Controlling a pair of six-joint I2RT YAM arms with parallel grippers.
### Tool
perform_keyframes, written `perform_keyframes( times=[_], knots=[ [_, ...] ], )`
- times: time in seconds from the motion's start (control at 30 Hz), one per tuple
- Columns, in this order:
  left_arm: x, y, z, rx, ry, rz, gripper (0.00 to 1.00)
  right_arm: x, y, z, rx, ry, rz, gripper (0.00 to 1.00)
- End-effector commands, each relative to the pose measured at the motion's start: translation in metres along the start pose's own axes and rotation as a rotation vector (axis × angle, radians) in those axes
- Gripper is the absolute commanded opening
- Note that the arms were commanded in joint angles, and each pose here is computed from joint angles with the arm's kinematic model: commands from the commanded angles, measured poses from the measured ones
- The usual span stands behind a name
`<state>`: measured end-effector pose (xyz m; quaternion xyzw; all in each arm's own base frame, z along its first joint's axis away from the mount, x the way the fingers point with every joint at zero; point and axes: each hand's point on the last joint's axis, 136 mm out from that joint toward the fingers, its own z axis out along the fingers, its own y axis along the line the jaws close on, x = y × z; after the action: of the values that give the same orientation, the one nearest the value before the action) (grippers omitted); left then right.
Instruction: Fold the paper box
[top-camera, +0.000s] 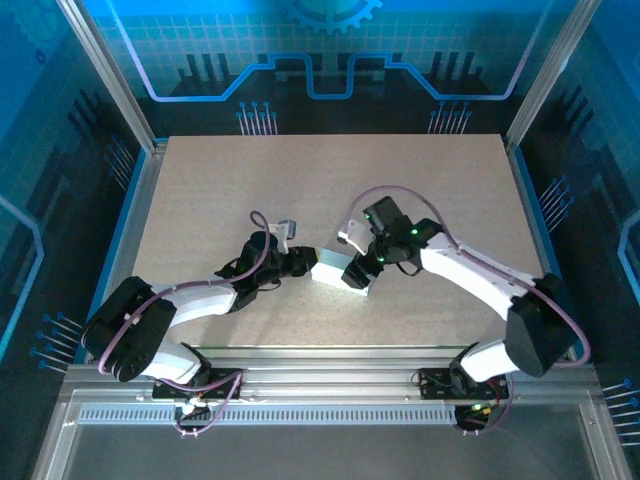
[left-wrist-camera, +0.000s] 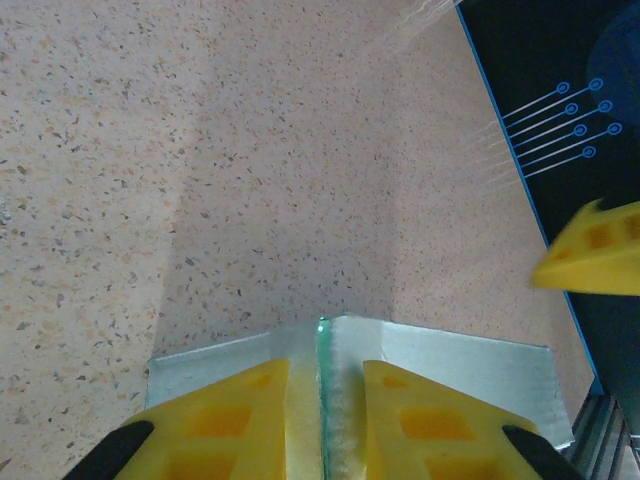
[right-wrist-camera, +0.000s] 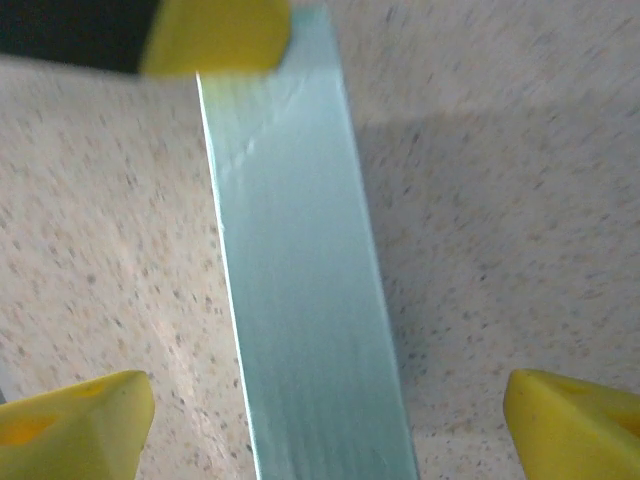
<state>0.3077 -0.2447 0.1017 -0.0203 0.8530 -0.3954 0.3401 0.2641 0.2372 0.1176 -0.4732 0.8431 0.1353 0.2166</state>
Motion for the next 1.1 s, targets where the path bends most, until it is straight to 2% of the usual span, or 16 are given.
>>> perform_keyframes(
  times=[0.0,0.17,0.3,0.47,0.6,0.8,1.0,1.07],
  knots=[
    [0.089,0.071,-0.014,-0.253,0.311,-0.042,0.22,0.006,0.003,0.008,-0.005,0.086,-0.089,0.92],
    [0.089,0.071,-0.015,-0.252,0.311,-0.039,0.22,0.013,0.003,0.024,-0.027,0.148,-0.100,0.86],
    [0.085,0.068,-0.016,-0.244,0.300,-0.027,0.23,0.014,0.005,0.025,-0.034,0.167,-0.113,0.70],
    [0.082,0.064,-0.016,-0.237,0.297,-0.016,0.25,0.017,0.007,0.024,-0.036,0.184,-0.120,0.46],
    [0.079,0.061,-0.015,-0.228,0.294,-0.008,0.29,0.018,0.008,0.023,-0.032,0.196,-0.125,0.41],
    [0.061,0.044,-0.016,-0.186,0.247,0.032,0.56,0.015,-0.002,0.018,0.023,0.189,-0.124,0.38],
    [0.010,0.007,-0.037,-0.116,0.058,0.108,0.95,0.015,-0.024,0.006,0.114,0.179,-0.091,0.35],
    [-0.004,0.002,-0.045,-0.114,0.007,0.112,0.99,0.013,-0.038,0.000,0.183,0.172,-0.083,0.35]
  ],
)
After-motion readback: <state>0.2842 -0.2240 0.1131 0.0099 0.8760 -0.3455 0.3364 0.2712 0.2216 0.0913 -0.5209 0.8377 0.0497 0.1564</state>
